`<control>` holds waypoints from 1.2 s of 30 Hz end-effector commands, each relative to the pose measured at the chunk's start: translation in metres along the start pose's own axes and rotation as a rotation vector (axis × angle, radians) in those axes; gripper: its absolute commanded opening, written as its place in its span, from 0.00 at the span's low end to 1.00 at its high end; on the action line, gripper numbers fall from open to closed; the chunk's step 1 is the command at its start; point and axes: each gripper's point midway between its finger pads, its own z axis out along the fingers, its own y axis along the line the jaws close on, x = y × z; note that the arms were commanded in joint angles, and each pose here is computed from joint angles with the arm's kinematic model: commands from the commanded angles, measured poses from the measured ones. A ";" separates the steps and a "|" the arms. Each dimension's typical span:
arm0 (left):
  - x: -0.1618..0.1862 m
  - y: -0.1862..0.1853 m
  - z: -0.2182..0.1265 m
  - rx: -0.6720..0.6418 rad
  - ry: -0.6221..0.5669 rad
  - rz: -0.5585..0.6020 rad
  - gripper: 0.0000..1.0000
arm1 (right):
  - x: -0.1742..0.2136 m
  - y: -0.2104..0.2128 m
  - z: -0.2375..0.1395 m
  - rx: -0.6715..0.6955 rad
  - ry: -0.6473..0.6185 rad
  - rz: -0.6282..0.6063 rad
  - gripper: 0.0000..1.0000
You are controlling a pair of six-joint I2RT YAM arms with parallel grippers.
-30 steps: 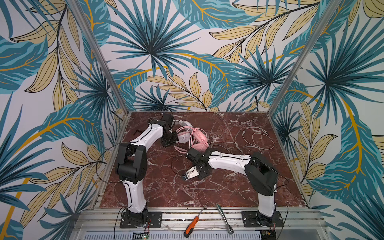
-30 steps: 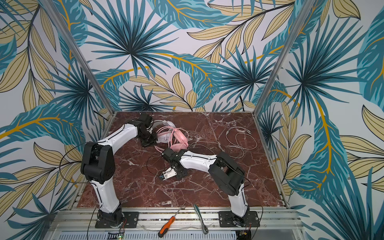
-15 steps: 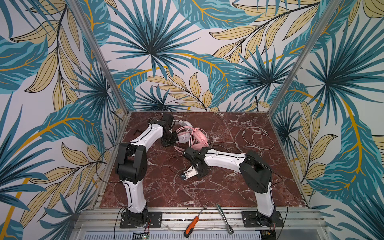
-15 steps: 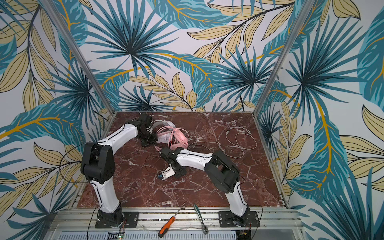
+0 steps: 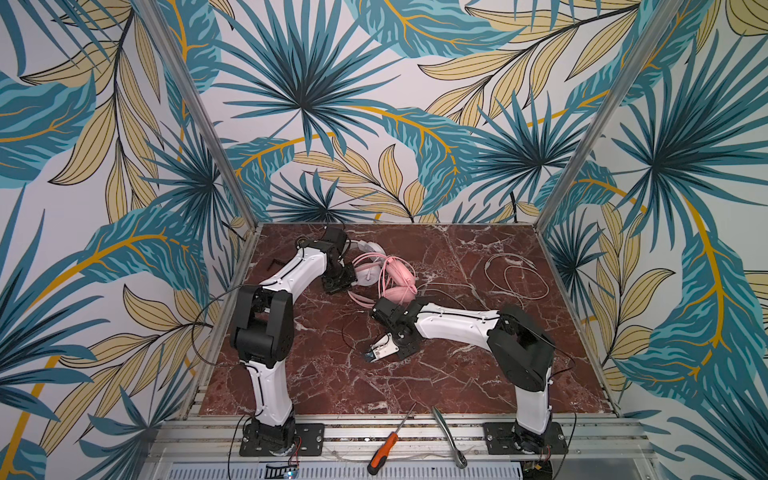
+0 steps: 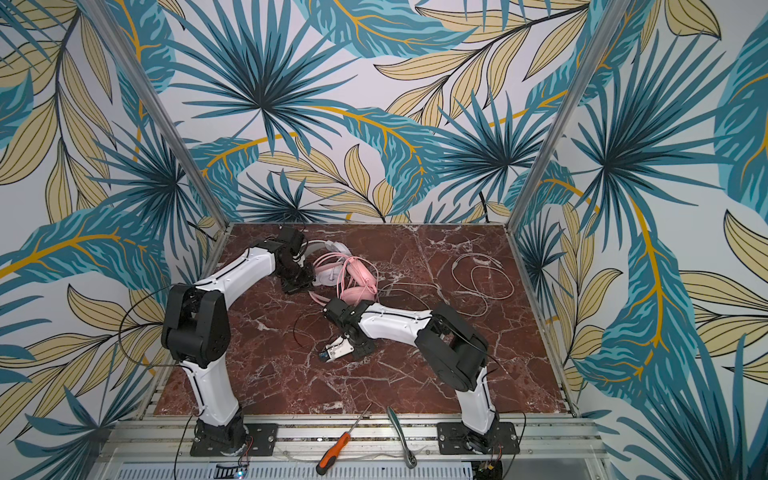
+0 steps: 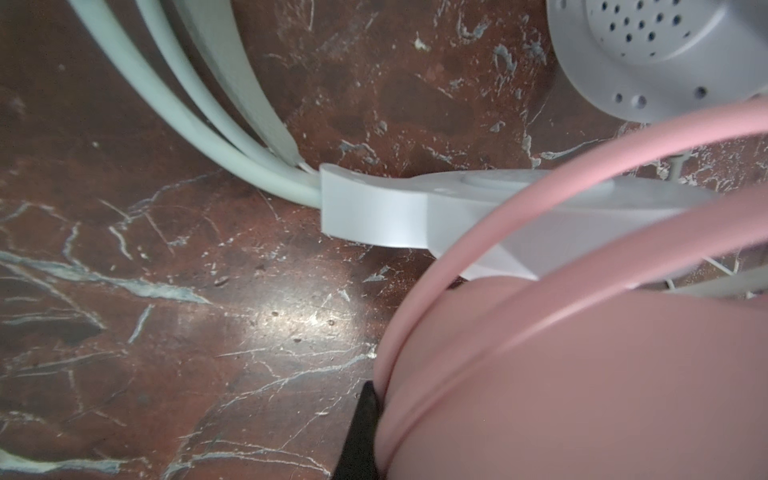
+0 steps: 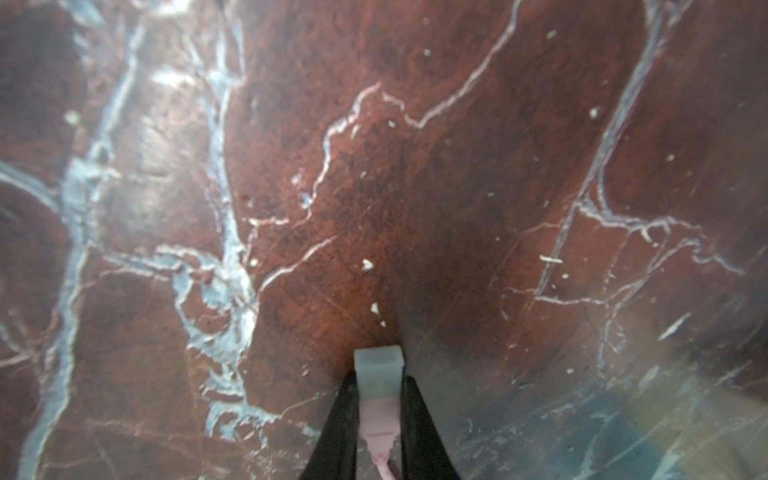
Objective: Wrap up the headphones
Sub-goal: 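Grasp the pink USB plug with the right gripper, then lift the pink USB plug and carry it toward the headset in the left gripper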
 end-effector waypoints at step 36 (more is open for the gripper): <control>-0.004 -0.026 -0.008 0.073 -0.018 0.008 0.00 | -0.115 -0.095 -0.147 0.234 -0.892 0.360 0.00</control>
